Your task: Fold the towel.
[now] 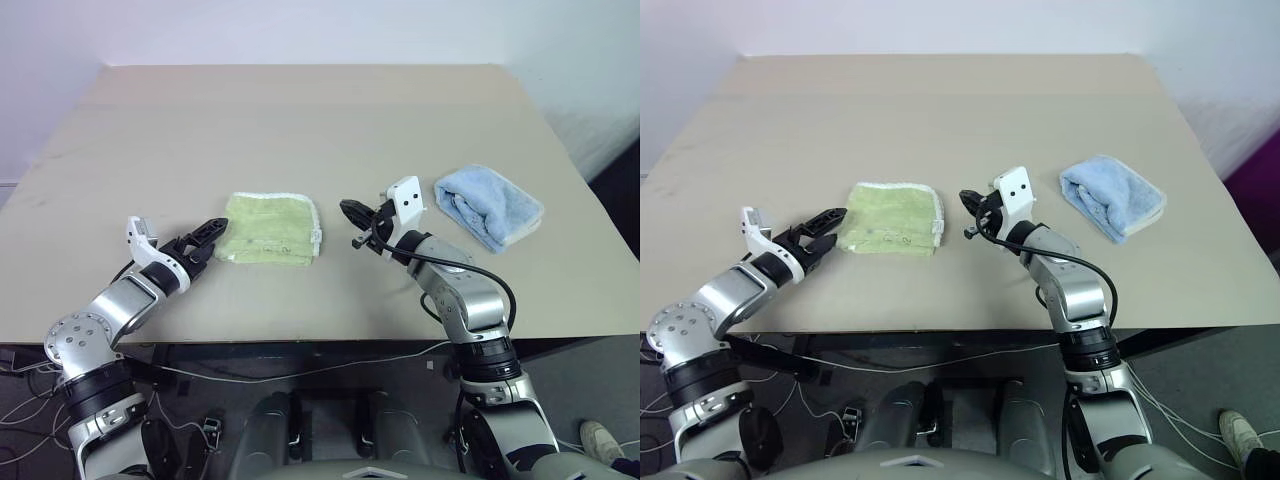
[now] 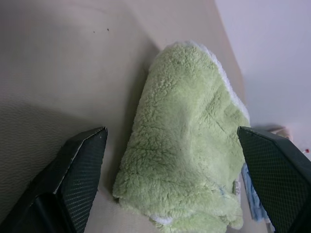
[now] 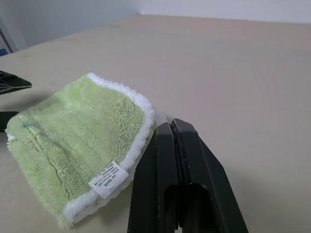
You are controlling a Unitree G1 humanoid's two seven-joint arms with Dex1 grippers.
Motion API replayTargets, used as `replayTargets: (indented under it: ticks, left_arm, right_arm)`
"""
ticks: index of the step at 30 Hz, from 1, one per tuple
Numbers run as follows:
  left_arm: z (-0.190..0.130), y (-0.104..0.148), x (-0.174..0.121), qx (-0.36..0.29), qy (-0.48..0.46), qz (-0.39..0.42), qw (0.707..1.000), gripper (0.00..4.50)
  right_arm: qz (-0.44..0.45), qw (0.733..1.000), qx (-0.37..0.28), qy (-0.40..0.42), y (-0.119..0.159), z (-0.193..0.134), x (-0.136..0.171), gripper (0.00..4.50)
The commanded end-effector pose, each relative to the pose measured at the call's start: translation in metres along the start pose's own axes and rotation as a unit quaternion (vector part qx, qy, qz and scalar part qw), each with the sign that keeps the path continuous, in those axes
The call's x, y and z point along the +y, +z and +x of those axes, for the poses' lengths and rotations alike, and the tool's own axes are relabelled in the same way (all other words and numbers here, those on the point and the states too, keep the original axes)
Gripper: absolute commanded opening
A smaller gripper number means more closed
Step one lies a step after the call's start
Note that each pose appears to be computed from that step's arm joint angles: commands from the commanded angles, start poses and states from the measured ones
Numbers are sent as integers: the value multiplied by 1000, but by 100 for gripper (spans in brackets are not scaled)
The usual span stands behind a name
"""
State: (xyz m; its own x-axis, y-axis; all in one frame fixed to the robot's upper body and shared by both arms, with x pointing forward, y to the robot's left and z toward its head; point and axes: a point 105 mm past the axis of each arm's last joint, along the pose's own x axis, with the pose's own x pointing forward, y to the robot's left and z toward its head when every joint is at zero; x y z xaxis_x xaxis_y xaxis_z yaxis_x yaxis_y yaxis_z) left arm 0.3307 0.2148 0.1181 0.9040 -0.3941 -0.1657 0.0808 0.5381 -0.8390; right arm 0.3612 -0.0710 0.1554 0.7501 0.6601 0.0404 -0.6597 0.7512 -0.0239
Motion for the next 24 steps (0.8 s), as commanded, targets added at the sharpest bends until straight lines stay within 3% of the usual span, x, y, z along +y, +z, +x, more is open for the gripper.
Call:
replayTargets:
  ticks: [1, 12, 16, 24]
  left_arm:
    - [5, -32, -8, 61, -19, -10, 998, 449]
    - [7, -54, -11, 81, -29, -60, 994, 449]
    - [9, -56, -13, 76, -26, -71, 994, 365]
    - [9, -53, -12, 57, -24, -91, 994, 99]
  right_arm:
    - [-11, 1000, -29, -1, 16, -4, 1, 0]
    - [-11, 1000, -27, -8, 16, -6, -1, 0]
    - [-11, 999, -28, -10, 17, -6, -1, 0]
    - [-12, 999, -30, -13, 18, -6, -2, 0]
